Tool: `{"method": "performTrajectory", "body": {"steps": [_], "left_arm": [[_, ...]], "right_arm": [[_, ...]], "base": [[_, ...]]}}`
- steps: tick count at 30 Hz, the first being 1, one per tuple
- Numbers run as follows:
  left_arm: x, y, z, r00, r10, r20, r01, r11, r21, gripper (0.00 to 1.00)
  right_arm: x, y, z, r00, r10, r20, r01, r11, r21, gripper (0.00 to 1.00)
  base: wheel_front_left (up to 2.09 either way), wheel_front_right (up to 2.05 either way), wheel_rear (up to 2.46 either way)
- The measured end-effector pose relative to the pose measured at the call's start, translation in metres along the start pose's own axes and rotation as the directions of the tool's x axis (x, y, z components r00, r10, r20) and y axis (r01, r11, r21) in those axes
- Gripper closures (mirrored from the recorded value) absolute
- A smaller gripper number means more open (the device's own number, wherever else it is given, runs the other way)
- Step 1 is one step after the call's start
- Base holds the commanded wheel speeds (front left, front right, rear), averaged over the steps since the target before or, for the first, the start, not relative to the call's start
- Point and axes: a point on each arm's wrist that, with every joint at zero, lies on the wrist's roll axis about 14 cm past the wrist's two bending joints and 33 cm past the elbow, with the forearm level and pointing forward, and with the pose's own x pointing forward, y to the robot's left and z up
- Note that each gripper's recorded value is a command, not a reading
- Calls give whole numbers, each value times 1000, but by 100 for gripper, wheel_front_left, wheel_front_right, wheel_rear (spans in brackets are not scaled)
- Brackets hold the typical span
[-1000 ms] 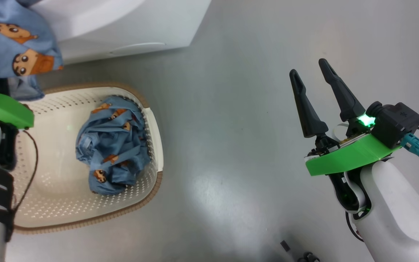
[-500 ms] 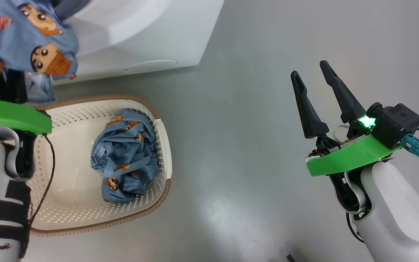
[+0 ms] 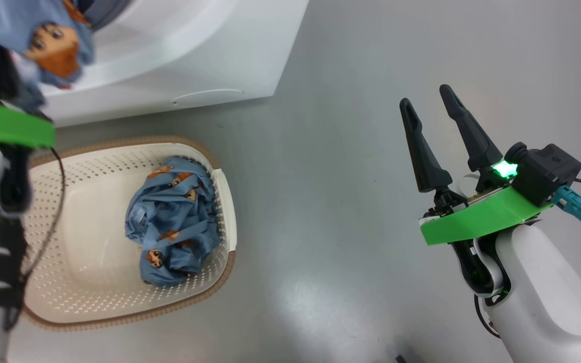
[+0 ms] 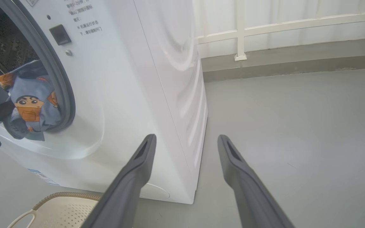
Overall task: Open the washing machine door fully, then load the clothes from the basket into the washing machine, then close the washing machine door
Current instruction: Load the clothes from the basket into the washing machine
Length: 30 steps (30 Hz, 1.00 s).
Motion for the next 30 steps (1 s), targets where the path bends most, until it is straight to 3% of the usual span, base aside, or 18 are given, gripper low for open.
{"method": "performTrajectory", "body": {"steps": [13,30], "left_arm": [[36,16,26,999,41,20,-39,998,-56,100],[84,29,48,998,64,-6,-62,988,144,100]], "right_arm": [[-7,-7,-3,999,-34,-8,34,999,8,0],[-16,-12,-19,997,-56,-55,57,998,12,0]], "base": [[0,0,0],[0,0,0]]}}
